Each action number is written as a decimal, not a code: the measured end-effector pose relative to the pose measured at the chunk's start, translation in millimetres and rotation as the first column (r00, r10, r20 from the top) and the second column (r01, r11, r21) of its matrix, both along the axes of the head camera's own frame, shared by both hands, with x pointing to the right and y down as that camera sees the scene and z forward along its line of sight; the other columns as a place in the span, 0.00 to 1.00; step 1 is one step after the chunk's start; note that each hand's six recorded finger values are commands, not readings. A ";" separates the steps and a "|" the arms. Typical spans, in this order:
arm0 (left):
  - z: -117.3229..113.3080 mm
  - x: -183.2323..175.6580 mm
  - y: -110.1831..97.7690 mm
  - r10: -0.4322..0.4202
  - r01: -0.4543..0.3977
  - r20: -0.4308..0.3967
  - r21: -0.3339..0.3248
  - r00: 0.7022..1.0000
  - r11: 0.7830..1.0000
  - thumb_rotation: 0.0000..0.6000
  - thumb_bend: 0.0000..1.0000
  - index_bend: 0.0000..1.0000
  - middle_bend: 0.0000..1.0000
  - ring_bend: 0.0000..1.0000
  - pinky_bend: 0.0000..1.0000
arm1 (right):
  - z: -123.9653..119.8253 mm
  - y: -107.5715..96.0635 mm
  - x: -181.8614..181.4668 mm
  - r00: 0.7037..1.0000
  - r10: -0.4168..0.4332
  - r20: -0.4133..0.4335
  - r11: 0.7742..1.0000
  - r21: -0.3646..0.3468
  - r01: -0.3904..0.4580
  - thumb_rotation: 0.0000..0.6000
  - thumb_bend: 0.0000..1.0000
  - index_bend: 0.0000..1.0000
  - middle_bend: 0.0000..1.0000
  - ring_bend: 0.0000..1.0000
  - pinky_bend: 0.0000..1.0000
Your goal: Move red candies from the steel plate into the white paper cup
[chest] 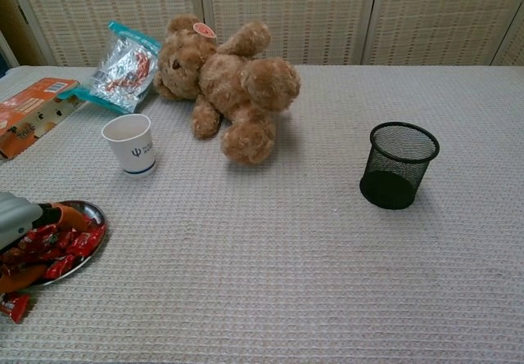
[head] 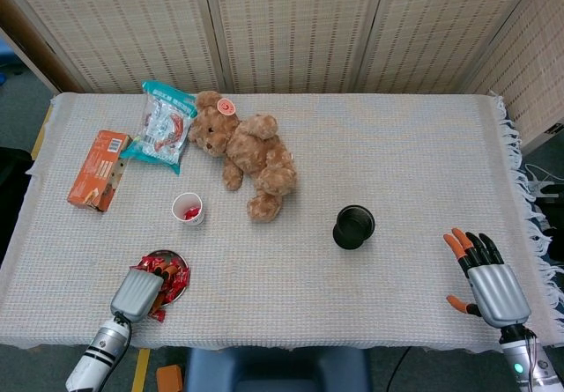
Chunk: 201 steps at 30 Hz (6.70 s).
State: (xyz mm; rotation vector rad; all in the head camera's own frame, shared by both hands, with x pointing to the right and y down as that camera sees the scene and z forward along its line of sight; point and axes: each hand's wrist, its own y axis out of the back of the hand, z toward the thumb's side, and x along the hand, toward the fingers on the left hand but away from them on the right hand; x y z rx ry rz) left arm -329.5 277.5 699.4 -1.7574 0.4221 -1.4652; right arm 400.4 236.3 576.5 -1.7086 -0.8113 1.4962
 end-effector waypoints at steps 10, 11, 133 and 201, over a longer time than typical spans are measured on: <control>-2.1 -1.0 0.0 -0.005 0.005 -0.008 0.017 1.000 1.000 1.00 0.37 0.48 0.59 0.79 1.00 | 0.8 0.2 -0.1 1.000 -0.001 -0.002 1.000 -0.003 0.001 1.00 0.01 0.00 0.00 0.00 0.00; -2.7 -1.2 -0.1 -0.005 0.005 -0.009 0.022 1.000 1.000 1.00 0.37 0.49 0.60 0.80 1.00 | 0.8 0.2 -0.1 1.000 0.000 -0.002 1.000 -0.003 0.000 1.00 0.02 0.00 0.00 0.00 0.00; 1.6 46.2 -178.5 -0.040 0.058 -0.093 0.209 0.995 0.976 1.00 0.43 0.36 0.46 0.82 1.00 | 5.2 -4.9 6.7 0.999 0.028 -0.026 1.000 -0.008 -0.028 1.00 0.02 0.00 0.00 0.00 0.00; 0.2 -32.1 -5.4 -0.035 0.036 0.046 -0.037 0.998 0.999 1.00 0.39 0.26 0.27 0.81 1.00 | 1.0 1.4 -2.1 1.000 -0.004 0.001 1.000 -0.009 0.004 1.00 0.02 0.00 0.00 0.00 0.00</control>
